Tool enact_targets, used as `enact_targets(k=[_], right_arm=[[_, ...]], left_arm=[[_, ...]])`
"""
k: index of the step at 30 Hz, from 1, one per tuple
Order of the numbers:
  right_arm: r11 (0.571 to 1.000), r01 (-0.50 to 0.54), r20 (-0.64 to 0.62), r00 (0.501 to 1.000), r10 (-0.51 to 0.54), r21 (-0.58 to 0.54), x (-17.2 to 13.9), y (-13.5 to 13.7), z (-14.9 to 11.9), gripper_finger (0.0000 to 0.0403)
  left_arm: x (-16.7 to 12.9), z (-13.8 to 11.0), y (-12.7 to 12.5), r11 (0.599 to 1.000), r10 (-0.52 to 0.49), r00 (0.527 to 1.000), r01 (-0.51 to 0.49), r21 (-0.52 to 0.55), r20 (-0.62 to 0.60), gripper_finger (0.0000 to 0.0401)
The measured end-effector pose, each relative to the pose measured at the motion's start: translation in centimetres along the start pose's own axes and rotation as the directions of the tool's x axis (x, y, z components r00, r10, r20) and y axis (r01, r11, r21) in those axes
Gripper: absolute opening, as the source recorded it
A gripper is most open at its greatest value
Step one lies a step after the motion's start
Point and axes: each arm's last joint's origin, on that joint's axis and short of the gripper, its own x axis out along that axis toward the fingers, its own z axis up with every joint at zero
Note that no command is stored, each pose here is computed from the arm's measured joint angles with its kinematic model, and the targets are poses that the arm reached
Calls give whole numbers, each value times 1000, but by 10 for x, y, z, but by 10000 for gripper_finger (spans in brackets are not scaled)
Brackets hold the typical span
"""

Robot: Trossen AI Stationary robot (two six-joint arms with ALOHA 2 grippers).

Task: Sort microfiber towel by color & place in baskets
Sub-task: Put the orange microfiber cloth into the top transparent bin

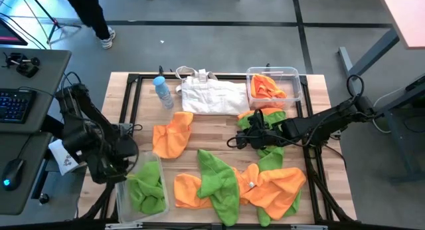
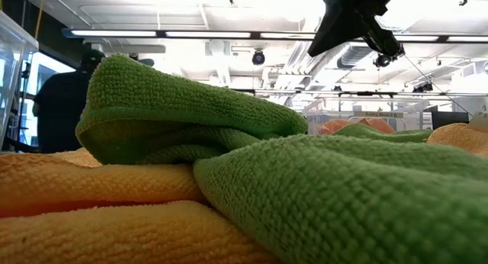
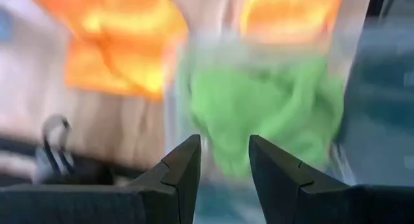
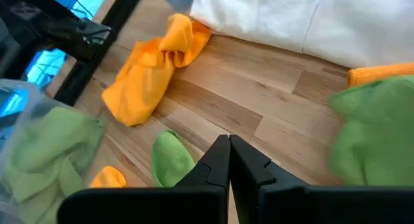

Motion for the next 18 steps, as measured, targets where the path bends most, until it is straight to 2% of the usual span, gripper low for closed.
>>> enact_targets(k=[5, 10, 13, 18], right_arm=[[1000, 19, -72, 997, -21, -24, 0, -4, -3, 0], [998, 44, -96, 994, -48, -42, 0, -7, -4, 0], [997, 59, -86, 994, -62, -47, 0, -8, -4, 0], [997, 72, -67, 995, -74, -22, 4, -11, 3, 0]], left_arm=[[-9, 6, 12, 999, 45, 969, -37, -40, 244, 121], [-17, 10, 19, 999, 38, 915, -31, -25, 402, 111], [-16, 10, 25, 999, 33, 891, -26, -22, 453, 98], [4, 7, 36, 998, 63, 886, -46, -48, 459, 79]])
